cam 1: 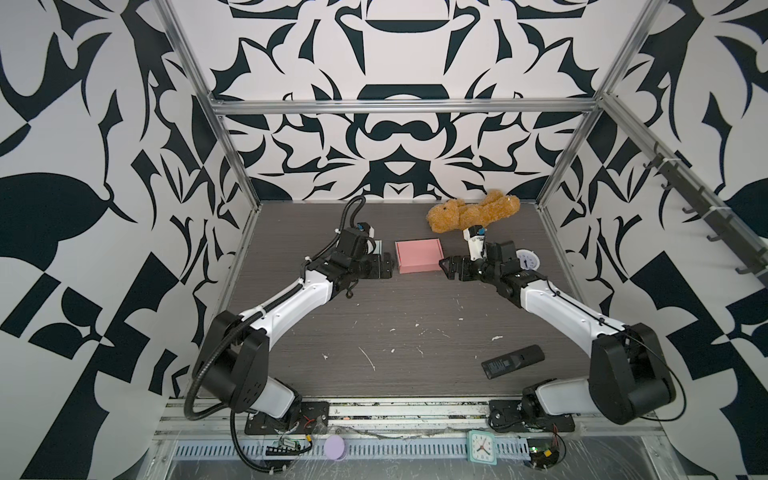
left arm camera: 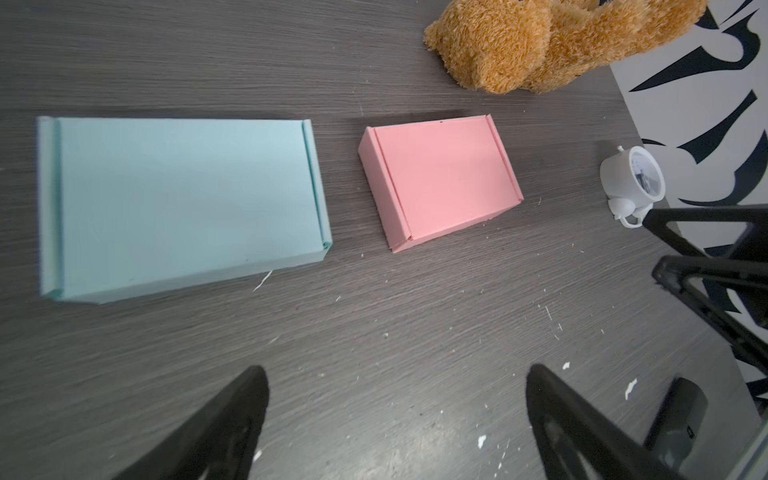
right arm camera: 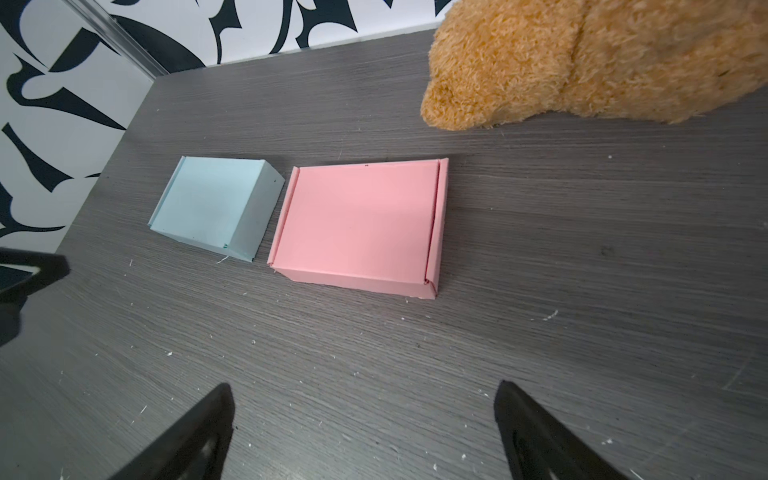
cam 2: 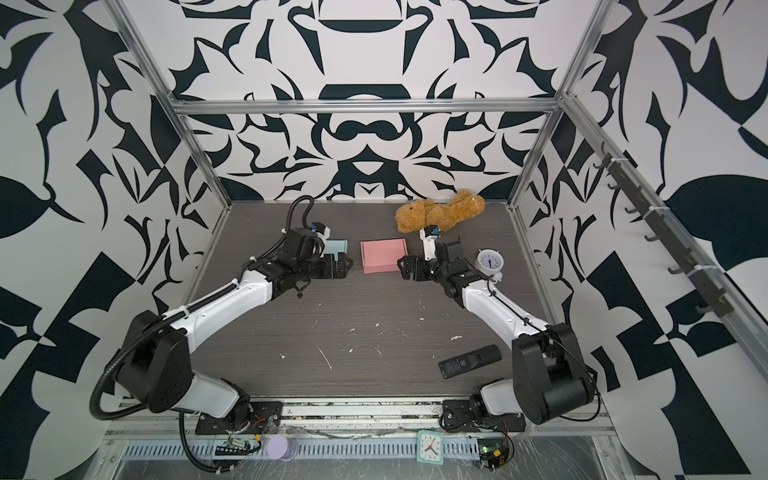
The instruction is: Fold the paper box
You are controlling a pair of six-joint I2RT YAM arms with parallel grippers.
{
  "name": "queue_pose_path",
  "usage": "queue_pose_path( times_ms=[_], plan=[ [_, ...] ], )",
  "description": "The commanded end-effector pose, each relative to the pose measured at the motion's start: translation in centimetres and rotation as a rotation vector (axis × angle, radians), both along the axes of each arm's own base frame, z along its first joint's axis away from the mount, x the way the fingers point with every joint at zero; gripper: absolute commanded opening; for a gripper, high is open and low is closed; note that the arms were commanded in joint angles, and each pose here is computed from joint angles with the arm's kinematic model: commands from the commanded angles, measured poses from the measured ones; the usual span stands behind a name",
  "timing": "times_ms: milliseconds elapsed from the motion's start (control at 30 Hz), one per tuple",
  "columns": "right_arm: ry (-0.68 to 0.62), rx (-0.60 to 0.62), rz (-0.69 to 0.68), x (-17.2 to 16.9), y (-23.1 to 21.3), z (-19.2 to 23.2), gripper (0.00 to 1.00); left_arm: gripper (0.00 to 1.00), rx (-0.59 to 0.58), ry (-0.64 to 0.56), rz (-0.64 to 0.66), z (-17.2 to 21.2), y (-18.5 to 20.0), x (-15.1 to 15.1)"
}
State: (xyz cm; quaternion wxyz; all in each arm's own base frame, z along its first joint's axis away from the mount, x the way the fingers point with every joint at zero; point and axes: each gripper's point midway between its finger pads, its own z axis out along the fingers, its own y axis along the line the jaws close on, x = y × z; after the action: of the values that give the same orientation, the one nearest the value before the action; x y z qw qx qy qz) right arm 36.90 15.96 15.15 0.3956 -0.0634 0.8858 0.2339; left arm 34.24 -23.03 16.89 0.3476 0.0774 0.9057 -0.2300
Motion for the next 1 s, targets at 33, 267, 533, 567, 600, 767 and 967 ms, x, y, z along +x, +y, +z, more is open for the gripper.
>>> queue_pose_path(
  times_ms=[33, 267, 533, 567, 600, 767, 967],
  plan=[
    [-0.13, -0.023, -0.081, 0.5, -1.5, 2.1, 0.99, 0.99, 0.053, -0.062, 0.034, 0.9, 2.4, -1.6],
    [-0.235, -0.133, -0.298, -0.2, -6.4, 2.6, 1.0, 0.99, 0.173, -0.15, 0.22, 1.2, 7.9, -2.6],
    [-0.379, -0.281, -0.419, -2.1, -10.4, 2.3, 1.0, 0.99, 0.432, -0.242, 0.457, 1.1, 15.0, -3.5],
    [-0.384, -0.3, -0.409, -2.3, -10.5, 2.0, 1.0, 0.99, 0.466, -0.25, 0.458, 0.8, 15.5, -3.7],
    [-0.383, -0.316, -0.418, -2.5, -10.8, 1.7, 1.0, 0.99, 0.5, -0.259, 0.472, 0.6, 16.1, -3.7],
    [-0.405, -0.382, -0.388, -2.7, -11.0, 0.5, 0.99, 0.99, 0.594, -0.316, 0.486, -0.7, 17.4, -3.7],
    [-0.416, -0.443, -0.365, -2.3, -11.0, -0.1, 0.99, 0.99, 0.624, -0.401, 0.419, -2.5, 16.9, -2.6]
  ],
)
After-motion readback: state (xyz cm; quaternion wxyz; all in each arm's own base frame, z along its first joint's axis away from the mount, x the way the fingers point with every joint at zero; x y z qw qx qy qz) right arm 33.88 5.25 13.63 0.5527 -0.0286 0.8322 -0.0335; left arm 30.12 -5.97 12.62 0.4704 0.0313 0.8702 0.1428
